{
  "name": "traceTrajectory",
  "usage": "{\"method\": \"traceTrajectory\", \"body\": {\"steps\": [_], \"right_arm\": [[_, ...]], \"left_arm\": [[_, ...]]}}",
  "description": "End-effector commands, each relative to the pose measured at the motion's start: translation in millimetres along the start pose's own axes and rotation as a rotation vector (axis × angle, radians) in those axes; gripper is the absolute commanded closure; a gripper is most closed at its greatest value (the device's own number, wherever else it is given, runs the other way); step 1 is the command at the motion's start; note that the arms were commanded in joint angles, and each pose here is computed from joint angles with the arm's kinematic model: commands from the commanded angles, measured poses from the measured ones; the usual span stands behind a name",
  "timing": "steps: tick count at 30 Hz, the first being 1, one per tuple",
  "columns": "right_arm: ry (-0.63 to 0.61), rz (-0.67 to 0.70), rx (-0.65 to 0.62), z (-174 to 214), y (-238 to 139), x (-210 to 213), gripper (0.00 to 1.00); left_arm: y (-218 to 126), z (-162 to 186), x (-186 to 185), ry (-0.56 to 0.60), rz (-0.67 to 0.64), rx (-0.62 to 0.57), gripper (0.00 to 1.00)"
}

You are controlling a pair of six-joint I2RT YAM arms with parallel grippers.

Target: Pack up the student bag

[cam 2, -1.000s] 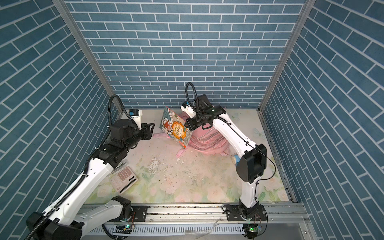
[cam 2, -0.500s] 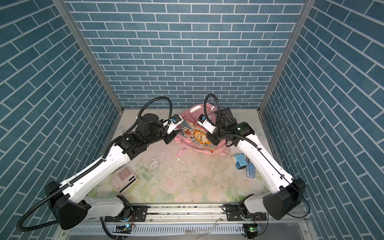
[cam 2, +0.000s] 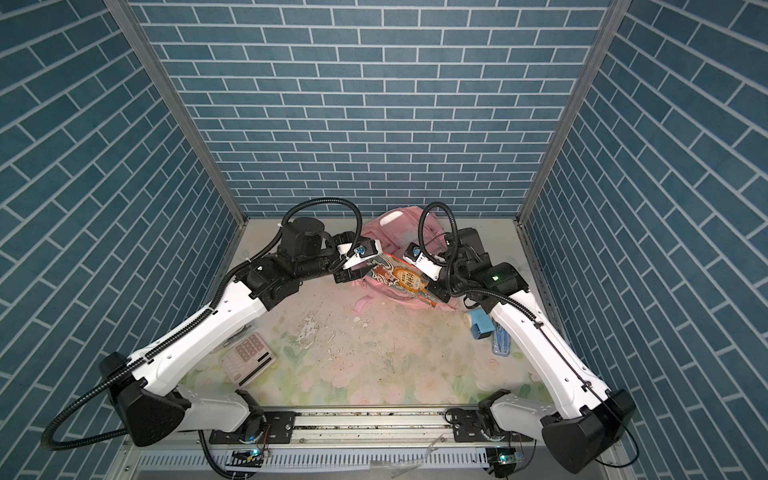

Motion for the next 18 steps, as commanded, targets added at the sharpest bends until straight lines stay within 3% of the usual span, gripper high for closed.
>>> {"method": "traceTrajectory", "body": {"steps": [1, 13, 16, 18], "right_arm": [[-0.089, -0.030, -0.080, -7, -9, 5, 1.00], [-0.172, -0.110, -0.154, -12, -8, 7, 1.00], [-0.169, -0.116, -0.177, -13, -8, 4, 1.00], [-0.162, -0.122, -0.183, -14, -7, 3, 1.00]], "left_arm": [[7, 5, -9, 0.057, 0.069, 0.031, 0.35], [23, 22, -16, 0.075, 0.147, 0.065, 0.37], [26, 25, -18, 0.088, 0.189, 0.085, 0.42], [28, 25, -18, 0.091, 0.217, 0.084, 0.56]]}}
Point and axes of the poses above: each gripper's point midway between its finger pads, its own y axis out along the fingers, its own x axis along the line the jaws close on, z = x × y, the point moved 8 cm from there along -y, back along the fingers, and after that the axes turned 13 degrees about y, right-handed, at the moved point
